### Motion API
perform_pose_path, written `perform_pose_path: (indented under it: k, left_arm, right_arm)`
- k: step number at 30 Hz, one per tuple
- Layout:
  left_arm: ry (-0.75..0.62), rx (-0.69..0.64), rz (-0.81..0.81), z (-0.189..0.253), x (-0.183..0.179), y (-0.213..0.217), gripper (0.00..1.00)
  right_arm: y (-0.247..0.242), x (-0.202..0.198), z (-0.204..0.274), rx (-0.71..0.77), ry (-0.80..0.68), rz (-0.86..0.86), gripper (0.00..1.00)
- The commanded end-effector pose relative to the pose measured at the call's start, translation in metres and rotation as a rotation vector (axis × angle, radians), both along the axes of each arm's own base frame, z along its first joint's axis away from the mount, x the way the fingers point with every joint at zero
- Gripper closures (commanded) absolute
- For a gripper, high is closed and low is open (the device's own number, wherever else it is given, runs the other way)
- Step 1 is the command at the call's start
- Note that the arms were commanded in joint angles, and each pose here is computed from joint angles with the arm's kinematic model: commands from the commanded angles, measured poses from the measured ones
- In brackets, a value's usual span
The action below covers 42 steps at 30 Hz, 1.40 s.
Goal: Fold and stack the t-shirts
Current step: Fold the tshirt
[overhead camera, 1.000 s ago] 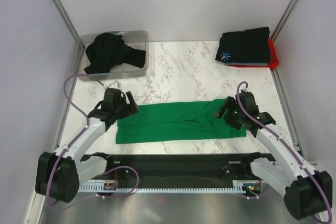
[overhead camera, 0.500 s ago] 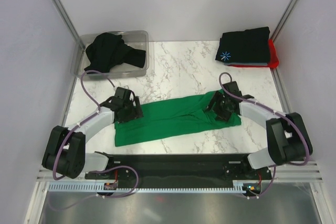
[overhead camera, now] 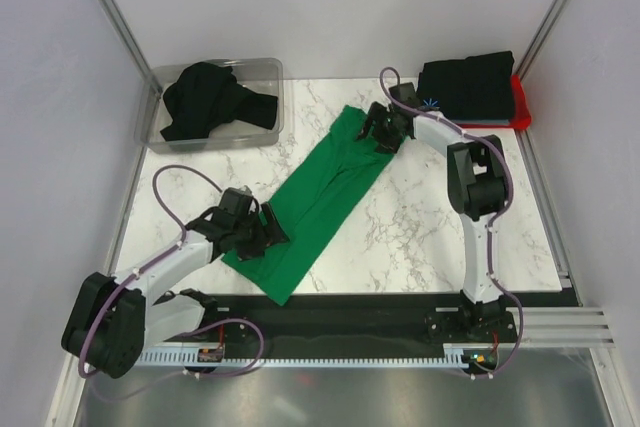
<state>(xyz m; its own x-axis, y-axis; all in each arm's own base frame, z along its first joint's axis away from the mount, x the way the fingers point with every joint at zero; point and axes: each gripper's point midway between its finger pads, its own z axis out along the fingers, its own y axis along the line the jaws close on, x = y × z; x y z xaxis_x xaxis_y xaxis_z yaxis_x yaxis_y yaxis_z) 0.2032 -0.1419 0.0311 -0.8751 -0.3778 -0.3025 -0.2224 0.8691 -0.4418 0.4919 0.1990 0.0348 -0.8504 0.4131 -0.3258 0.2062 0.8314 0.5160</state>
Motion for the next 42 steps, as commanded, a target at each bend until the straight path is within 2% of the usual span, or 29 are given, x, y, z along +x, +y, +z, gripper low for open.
perform_pose_path:
  k: [1, 3, 4, 6, 7, 9, 10, 13, 17, 20, 23, 24, 26, 27, 28, 29, 31, 32, 33, 34, 35, 36, 38, 39, 41, 42]
  left_arm:
    - [0.084, -0.152, 0.061, 0.002, -0.021, -0.029, 0.13]
    - [0.069, -0.196, 0.038, 0.005, -0.024, -0.046, 0.13]
    - [0.083, -0.222, 0.059, 0.005, -0.026, -0.053, 0.12]
    - [0.072, -0.264, 0.02, 0.007, -0.03, -0.075, 0.13]
    - [0.077, -0.279, 0.03, 0.009, -0.029, -0.084, 0.13]
    - [0.065, -0.308, -0.02, 0.015, -0.032, -0.106, 0.13]
    - [0.075, -0.293, -0.016, 0.012, -0.029, -0.115, 0.13]
    - [0.094, -0.258, -0.102, 0.007, -0.031, -0.144, 0.12]
    - [0.101, -0.284, -0.158, 0.012, -0.033, -0.173, 0.12]
    - [0.055, -0.309, -0.174, 0.03, -0.029, -0.182, 0.12]
    - [0.024, -0.304, -0.187, 0.045, -0.028, -0.181, 0.12]
    - [-0.002, -0.316, -0.197, 0.056, -0.027, -0.181, 0.11]
    - [-0.025, -0.312, -0.214, 0.071, -0.027, -0.179, 0.11]
    - [-0.061, -0.331, -0.225, 0.087, -0.025, -0.179, 0.11]
    - [-0.066, -0.323, -0.225, 0.092, -0.027, -0.175, 0.1]
    - [-0.083, -0.325, -0.221, 0.1, -0.026, -0.173, 0.1]
    - [-0.149, -0.328, -0.212, 0.123, -0.022, -0.165, 0.1]
    - [-0.17, -0.321, -0.209, 0.13, -0.021, -0.161, 0.09]
    - [-0.182, -0.274, -0.196, 0.131, -0.021, -0.15, 0.09]
    - [-0.2, -0.278, -0.198, 0.14, -0.024, -0.144, 0.09]
    - [-0.22, -0.253, -0.174, 0.141, -0.022, -0.135, 0.09]
    - [-0.218, -0.206, -0.157, 0.134, -0.024, -0.122, 0.08]
    - [-0.24, -0.193, -0.141, 0.137, -0.028, -0.108, 0.08]
    - [-0.229, -0.154, -0.127, 0.126, -0.031, -0.096, 0.08]
    - [-0.249, -0.159, -0.107, 0.127, -0.036, -0.084, 0.08]
    - [-0.235, -0.143, -0.097, 0.116, -0.041, -0.076, 0.08]
  right_arm:
    - [0.005, 0.021, -0.056, -0.031, 0.061, 0.049, 0.21]
    - [0.016, 0.033, -0.078, 0.001, 0.079, 0.059, 0.2]
    - [0.025, 0.054, -0.063, 0.034, 0.026, 0.061, 0.2]
    - [0.029, 0.066, -0.08, 0.043, 0.027, 0.056, 0.2]
    - [0.032, 0.083, -0.067, 0.055, -0.024, 0.056, 0.19]
    - [0.035, 0.093, -0.079, 0.061, -0.031, 0.055, 0.18]
    - [0.041, 0.105, -0.067, 0.081, -0.077, 0.064, 0.18]
    - [0.043, 0.115, -0.072, 0.083, -0.107, 0.056, 0.17]
    - [0.046, 0.125, -0.061, 0.098, -0.166, 0.076, 0.15]
    - [0.056, 0.129, -0.036, 0.131, -0.23, 0.132, 0.15]
    - [0.063, 0.131, 0.011, 0.153, -0.31, 0.181, 0.13]
    - [0.065, 0.133, 0.044, 0.16, -0.36, 0.189, 0.12]
    - [0.064, 0.132, 0.076, 0.152, -0.412, 0.195, 0.06]
    - [0.061, 0.132, 0.114, 0.147, -0.472, 0.183, 0.04]
    - [0.058, 0.129, 0.123, 0.137, -0.481, 0.177, 0.02]
    - [0.055, 0.123, 0.159, 0.137, -0.532, 0.173, 0.02]
    - [0.045, 0.111, 0.167, 0.1, -0.512, 0.15, 0.02]
    - [0.041, 0.1, 0.198, 0.092, -0.548, 0.146, 0.02]
    - [0.036, 0.09, 0.201, 0.07, -0.535, 0.144, 0.02]
    - [0.029, 0.077, 0.184, 0.029, -0.486, 0.131, 0.02]
    - [0.023, 0.059, 0.212, 0.016, -0.521, 0.124, 0.02]
    - [0.017, 0.036, 0.18, -0.012, -0.437, 0.129, 0.02]
    - [0.006, 0.005, 0.17, -0.055, -0.387, 0.106, 0.02]
    - [-0.006, -0.035, 0.151, -0.072, -0.307, 0.096, 0.02]
    - [-0.013, -0.078, 0.13, -0.089, -0.238, 0.088, 0.03]
    - [-0.018, -0.102, 0.144, -0.082, -0.266, 0.07, 0.05]
